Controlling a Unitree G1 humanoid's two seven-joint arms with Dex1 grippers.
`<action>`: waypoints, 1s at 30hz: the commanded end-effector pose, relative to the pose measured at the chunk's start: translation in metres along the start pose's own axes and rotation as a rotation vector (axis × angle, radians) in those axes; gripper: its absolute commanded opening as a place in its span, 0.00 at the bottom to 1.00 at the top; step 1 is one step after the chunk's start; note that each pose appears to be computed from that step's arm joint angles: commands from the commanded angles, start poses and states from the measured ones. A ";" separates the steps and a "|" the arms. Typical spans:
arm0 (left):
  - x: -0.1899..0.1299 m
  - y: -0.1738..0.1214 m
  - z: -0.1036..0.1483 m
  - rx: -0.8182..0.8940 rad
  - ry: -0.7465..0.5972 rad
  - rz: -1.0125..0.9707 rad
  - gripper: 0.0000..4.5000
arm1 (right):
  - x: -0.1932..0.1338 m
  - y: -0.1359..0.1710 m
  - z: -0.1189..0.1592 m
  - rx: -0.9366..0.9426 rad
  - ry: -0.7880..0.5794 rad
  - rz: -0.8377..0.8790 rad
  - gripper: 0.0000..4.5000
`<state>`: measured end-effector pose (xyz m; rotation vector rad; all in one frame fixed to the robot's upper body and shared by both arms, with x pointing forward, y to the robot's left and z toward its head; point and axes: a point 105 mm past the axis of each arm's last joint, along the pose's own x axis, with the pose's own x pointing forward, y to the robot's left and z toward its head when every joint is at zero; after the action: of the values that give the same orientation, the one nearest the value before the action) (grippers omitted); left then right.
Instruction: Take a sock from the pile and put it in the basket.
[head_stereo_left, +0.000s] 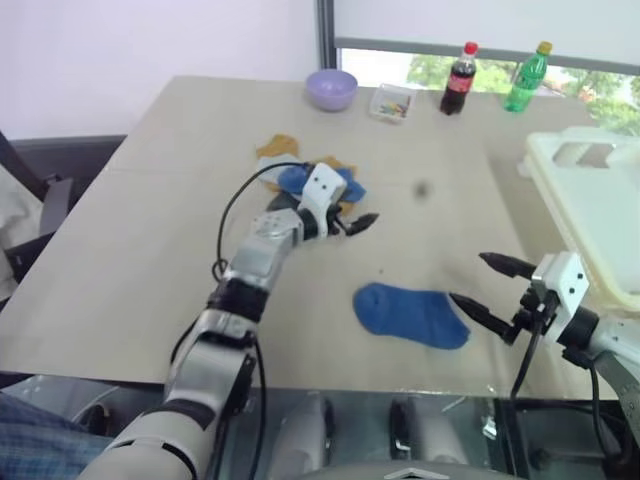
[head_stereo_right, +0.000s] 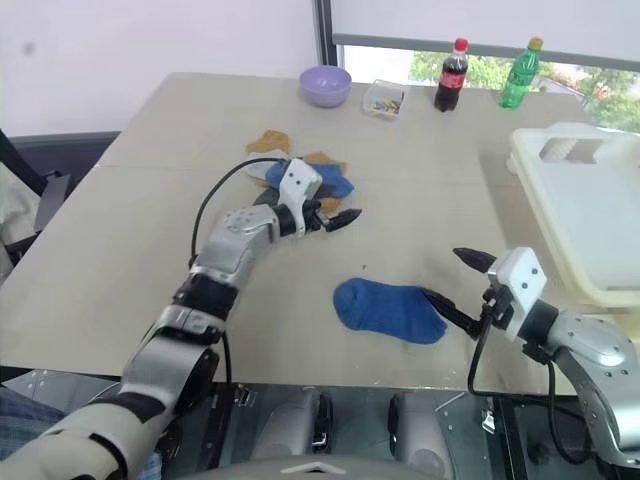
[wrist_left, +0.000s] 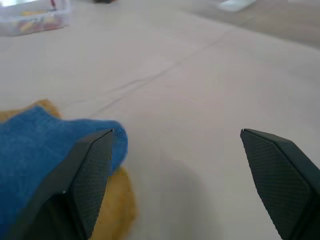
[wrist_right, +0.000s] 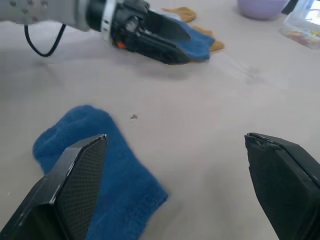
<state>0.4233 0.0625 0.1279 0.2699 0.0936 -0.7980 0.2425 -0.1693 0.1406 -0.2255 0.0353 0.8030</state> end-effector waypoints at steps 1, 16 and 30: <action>0.017 0.005 0.008 0.188 0.027 0.089 0.96 | -0.001 0.002 0.009 -0.042 -0.019 -0.014 1.00; 0.024 0.023 0.001 0.288 0.104 0.254 0.85 | -0.007 -0.003 0.002 -0.052 0.006 -0.053 1.00; 0.024 0.033 0.016 0.259 0.052 0.339 0.02 | -0.009 -0.008 -0.003 -0.070 0.019 -0.057 1.00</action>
<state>0.4599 0.0706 0.1215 0.5571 0.0753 -0.4705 0.2420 -0.1804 0.1308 -0.2750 0.0612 0.7523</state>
